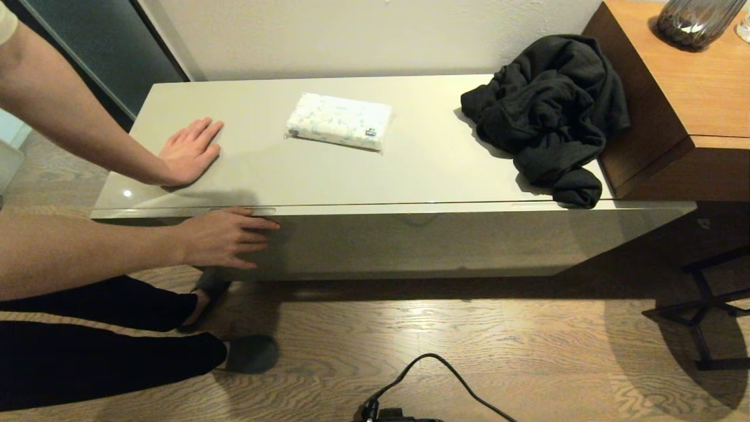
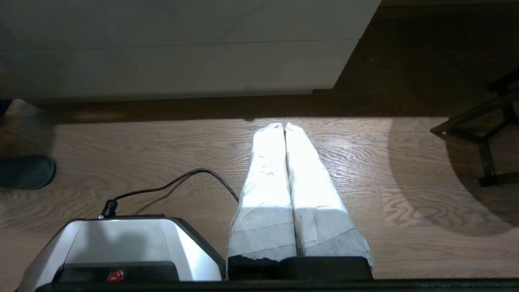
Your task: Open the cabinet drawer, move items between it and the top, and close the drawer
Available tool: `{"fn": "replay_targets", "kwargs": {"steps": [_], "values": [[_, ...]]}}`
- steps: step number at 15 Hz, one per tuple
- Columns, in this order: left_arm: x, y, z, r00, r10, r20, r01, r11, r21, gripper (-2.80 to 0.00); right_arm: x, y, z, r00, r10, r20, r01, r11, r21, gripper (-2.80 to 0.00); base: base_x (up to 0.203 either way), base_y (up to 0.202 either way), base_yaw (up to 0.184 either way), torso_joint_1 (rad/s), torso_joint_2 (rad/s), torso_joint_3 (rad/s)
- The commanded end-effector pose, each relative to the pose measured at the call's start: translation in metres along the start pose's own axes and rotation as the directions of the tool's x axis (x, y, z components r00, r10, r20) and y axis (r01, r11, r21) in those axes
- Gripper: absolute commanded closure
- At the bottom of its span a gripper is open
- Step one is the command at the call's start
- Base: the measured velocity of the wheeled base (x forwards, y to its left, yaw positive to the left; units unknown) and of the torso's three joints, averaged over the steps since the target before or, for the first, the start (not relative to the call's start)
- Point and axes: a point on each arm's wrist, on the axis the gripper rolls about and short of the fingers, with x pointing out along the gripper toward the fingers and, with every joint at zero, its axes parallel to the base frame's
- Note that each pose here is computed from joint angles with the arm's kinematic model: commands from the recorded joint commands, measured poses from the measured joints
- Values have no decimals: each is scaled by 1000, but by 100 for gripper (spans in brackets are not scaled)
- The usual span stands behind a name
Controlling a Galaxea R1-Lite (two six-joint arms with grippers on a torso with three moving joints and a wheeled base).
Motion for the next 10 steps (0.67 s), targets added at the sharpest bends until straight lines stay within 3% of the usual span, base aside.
{"fn": "replay_targets", "kwargs": {"steps": [1,10], "values": [[0,0,0,1000,0,-2,0,1000,0,0,0,0,0,1000,1,-3,-1,1000,0,0,0,0,0,0,0,0],[0,0,0,1000,1,-2,-1,1000,0,0,0,0,0,1000,1,-3,-1,1000,0,0,0,0,0,0,0,0]]}}
